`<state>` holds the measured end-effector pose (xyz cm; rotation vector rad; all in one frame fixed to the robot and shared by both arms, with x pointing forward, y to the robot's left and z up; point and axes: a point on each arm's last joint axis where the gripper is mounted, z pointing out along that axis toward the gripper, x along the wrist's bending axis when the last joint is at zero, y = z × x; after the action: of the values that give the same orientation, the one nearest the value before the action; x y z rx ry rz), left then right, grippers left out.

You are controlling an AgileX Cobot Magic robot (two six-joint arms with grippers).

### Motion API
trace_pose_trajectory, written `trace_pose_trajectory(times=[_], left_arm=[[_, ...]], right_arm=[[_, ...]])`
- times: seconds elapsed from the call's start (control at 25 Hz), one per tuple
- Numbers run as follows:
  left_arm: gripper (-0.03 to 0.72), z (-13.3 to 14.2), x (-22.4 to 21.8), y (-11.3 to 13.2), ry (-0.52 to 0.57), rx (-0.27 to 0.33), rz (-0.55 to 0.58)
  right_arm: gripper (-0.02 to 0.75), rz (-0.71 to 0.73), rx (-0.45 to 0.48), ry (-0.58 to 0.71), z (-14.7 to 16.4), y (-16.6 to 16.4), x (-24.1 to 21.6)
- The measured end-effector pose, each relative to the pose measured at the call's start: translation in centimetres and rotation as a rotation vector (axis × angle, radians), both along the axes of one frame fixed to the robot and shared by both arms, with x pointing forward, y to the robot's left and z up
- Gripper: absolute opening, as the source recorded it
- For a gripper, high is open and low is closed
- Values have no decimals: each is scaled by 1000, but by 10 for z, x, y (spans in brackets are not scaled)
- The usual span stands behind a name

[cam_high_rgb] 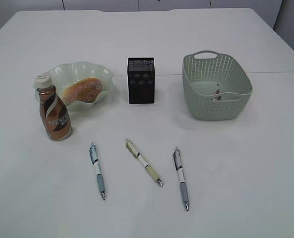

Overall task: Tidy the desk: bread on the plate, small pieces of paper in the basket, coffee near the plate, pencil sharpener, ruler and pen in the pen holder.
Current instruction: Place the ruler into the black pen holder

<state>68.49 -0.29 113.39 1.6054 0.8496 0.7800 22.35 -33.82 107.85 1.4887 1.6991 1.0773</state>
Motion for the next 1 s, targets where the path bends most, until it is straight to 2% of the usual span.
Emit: trace_pose_trajectory(times=[0.16, 0.24, 0.32, 0.44, 0.6, 1.0], left_arm=[[232, 22, -8, 5, -47, -32, -5], [232, 23, -10, 5, -76, -57, -18], [232, 12, -9, 1, -103, -102, -41], [232, -17, -10, -2, -125, -183, -73], [232, -50, -18, 6, -143, -278, -75], [232, -75, -4, 33, -141, -308, -5]], right_arm=[[464, 0, 0, 0, 0, 0, 0], [464, 0, 0, 0, 0, 0, 0], [464, 0, 0, 0, 0, 0, 0], [464, 0, 0, 0, 0, 0, 0], [464, 3, 3, 2, 0, 0, 0], [464, 13, 12, 7, 0, 2, -1]])
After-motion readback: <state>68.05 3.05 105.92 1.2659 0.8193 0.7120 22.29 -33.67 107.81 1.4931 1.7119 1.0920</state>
